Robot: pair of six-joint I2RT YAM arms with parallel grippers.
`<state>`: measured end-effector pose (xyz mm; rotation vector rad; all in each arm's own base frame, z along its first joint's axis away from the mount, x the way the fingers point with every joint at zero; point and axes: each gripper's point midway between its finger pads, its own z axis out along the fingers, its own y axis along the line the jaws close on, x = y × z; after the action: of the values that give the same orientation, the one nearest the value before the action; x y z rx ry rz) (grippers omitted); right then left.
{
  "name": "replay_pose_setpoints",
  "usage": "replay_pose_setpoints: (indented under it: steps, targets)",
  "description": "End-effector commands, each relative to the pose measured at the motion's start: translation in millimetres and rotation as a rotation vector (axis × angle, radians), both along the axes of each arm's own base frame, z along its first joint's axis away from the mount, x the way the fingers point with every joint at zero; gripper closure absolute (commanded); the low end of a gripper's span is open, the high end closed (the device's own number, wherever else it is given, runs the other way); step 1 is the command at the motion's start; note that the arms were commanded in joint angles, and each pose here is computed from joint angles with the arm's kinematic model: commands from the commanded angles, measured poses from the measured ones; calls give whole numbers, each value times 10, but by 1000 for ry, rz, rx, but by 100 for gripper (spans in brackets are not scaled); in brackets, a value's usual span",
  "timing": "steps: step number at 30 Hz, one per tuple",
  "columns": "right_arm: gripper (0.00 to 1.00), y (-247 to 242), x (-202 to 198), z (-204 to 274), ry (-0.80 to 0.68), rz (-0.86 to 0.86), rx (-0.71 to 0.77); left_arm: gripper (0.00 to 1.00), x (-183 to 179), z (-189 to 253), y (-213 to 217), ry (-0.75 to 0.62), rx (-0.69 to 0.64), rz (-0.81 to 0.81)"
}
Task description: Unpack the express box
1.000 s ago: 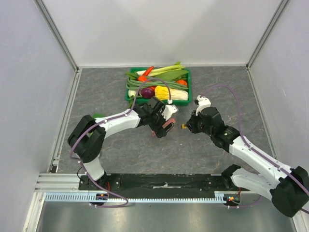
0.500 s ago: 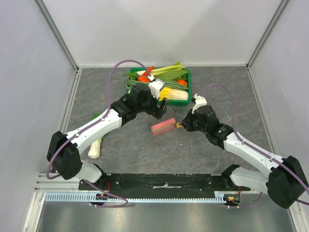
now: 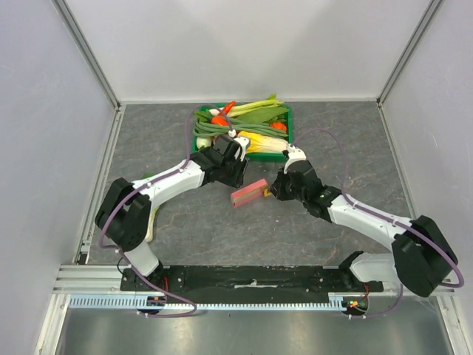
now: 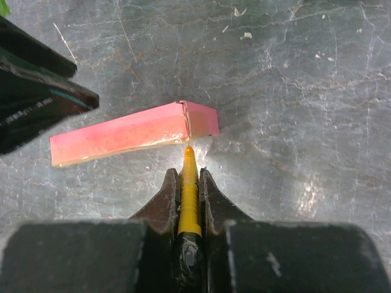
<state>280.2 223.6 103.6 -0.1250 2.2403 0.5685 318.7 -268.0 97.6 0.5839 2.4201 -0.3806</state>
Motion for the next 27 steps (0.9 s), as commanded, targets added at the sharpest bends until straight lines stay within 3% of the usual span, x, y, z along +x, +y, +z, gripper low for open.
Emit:
replay_pose_setpoints:
  steps: [1,7,14,22,27]
  targets:
    - [100,189,318,330,-106,-18,53,50,-57,-157,2,71,-11,25]
    - [100,401,448,373,-117,52,58,61,-286,-349,-122,182,-79,-41]
    - [100,630,440,350,-106,141,82,64,-686,-414,-174,275,-213,-92]
    - [100,952,320,274,-71,251,82,65,-759,-219,-102,207,-279,-65]
    - [100,906,397,382,-98,222,48,66,-712,-149,50,141,-225,-36]
